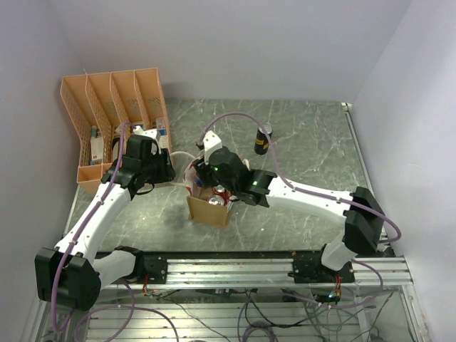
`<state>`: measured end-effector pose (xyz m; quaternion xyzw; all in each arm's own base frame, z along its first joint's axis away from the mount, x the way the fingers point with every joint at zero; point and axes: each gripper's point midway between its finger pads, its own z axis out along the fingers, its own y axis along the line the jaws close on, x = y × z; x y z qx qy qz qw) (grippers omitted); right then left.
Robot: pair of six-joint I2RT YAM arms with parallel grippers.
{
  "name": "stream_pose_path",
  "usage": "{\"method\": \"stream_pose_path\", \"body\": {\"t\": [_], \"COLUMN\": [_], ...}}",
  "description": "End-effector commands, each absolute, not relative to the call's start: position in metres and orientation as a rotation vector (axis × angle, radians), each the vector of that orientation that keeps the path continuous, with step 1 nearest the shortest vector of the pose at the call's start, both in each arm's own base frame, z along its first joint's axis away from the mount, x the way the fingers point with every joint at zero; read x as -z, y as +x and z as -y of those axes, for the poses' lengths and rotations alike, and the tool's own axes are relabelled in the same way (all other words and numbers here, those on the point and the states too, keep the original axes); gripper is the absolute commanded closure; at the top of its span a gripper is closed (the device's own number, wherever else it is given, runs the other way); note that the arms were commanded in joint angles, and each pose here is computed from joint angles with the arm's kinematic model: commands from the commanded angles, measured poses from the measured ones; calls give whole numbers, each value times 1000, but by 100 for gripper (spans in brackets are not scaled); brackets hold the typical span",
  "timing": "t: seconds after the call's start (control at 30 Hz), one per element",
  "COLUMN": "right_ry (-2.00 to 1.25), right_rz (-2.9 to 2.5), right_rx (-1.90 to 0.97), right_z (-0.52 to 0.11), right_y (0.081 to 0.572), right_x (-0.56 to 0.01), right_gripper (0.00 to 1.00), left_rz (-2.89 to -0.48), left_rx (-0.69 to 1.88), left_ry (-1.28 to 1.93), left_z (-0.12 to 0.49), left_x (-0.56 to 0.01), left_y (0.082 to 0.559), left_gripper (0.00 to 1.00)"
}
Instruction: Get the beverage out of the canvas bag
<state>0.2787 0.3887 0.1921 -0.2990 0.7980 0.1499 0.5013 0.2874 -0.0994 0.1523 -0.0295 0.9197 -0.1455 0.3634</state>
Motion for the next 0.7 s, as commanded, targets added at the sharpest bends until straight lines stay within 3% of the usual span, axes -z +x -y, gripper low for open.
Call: {"method": "stream_pose_path", "body": {"t": [0.0, 0.43, 0.67], "right_ry": [-529, -317, -222], "right_rz": [-1794, -1845, -1774], "right_rx": [-516, -865, -1030], "right_z": [-391, -365, -343], "right_y": [286, 304, 309], "right_x": [-251, -265, -309], "right_gripper": [100, 100, 100], "left_rz": [-2345, -2351, -2358], "left_rx": [380, 382, 391], "left_ry": [-67, -63, -55], "left_z": [98, 99, 101], "left_x": [-156, -155, -154], "left_y": [289, 288, 289], "left_gripper": [43, 43, 43]}}
